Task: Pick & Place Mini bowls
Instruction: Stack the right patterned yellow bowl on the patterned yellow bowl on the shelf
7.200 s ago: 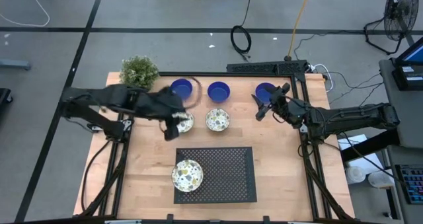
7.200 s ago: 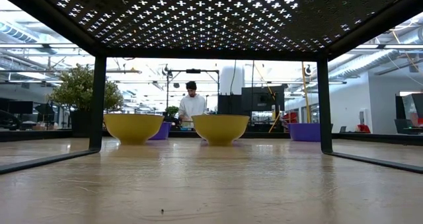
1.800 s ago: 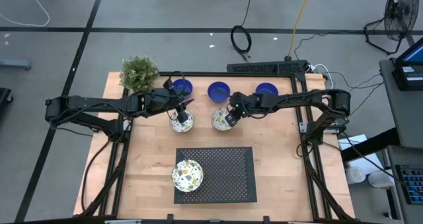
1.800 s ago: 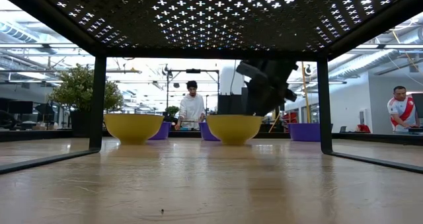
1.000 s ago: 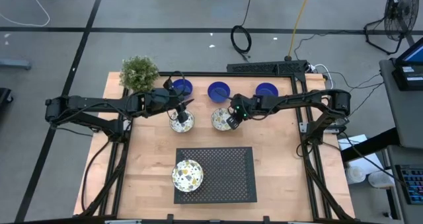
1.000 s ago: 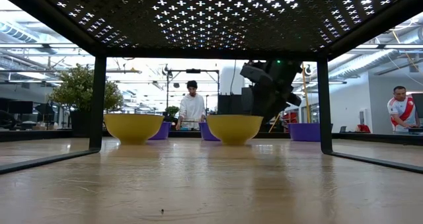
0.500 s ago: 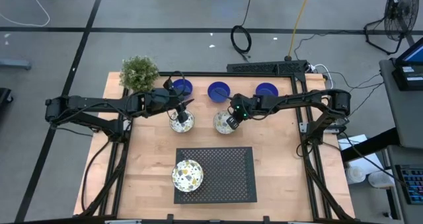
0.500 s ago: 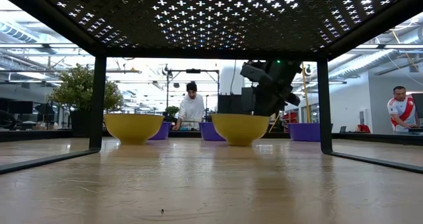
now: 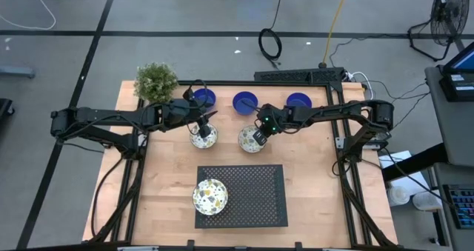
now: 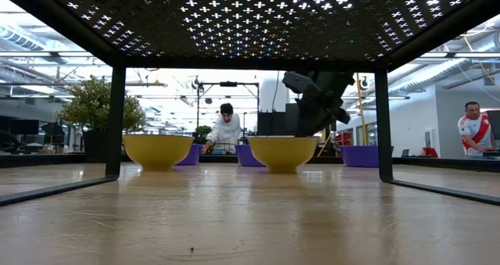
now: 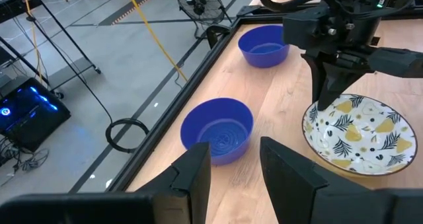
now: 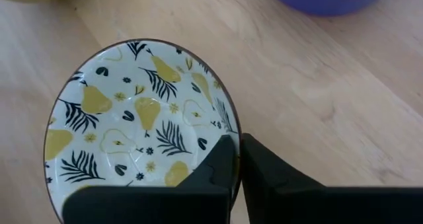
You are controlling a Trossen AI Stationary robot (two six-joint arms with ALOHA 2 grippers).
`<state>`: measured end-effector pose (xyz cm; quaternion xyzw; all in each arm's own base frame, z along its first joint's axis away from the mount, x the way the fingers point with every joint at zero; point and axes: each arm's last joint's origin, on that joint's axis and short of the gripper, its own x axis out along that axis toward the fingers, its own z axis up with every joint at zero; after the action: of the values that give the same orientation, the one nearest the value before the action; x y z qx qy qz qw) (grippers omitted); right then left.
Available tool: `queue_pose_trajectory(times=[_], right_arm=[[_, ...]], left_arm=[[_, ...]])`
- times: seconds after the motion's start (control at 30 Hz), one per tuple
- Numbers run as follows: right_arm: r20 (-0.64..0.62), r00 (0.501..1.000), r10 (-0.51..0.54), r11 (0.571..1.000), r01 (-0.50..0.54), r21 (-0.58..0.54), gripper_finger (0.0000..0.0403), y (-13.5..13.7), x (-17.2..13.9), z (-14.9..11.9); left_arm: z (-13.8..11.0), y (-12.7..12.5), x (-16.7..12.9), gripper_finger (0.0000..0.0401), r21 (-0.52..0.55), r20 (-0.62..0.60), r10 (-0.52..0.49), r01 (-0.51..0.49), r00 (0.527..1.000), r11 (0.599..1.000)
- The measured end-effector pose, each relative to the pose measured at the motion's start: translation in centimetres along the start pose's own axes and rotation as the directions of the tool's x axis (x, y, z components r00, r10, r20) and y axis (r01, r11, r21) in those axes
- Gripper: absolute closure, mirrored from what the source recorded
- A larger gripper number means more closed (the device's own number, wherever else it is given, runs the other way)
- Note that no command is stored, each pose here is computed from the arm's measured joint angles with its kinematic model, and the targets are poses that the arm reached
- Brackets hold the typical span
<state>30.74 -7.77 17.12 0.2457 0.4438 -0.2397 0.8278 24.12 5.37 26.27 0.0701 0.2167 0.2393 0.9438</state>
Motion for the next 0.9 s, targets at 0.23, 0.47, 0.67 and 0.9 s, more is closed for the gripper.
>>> queue_pose_trajectory(times=[0.23, 0.47, 0.67, 0.9], right_arm=[[0.053, 0.998, 0.034, 0.999, -0.033, -0.022, 0.0399, 0.3, 0.0, 0.5], [0.111, 0.992, 0.062, 0.996, -0.055, -0.065, 0.0402, 0.6, 0.0, 1.0], [0.159, 0.984, 0.079, 0.993, -0.063, -0.099, 0.0403, 0.8, 0.0, 1.5], [0.214, 0.972, 0.101, 0.987, -0.071, -0.142, 0.0402, 1.1, -0.1, 2.0]], left_arm=[[0.0, 0.0, 0.0, 0.0265, 0.000, 0.000, 0.000, 0.000, 1.000, 1.000], [0.0, 0.0, 0.0, 0.0265, 0.000, 0.000, 0.000, 0.000, 1.000, 1.000], [0.0, 0.0, 0.0, 0.0265, 0.000, 0.000, 0.000, 0.000, 1.000, 1.000], [0.0, 0.0, 0.0, 0.0265, 0.000, 0.000, 0.000, 0.000, 1.000, 1.000]])
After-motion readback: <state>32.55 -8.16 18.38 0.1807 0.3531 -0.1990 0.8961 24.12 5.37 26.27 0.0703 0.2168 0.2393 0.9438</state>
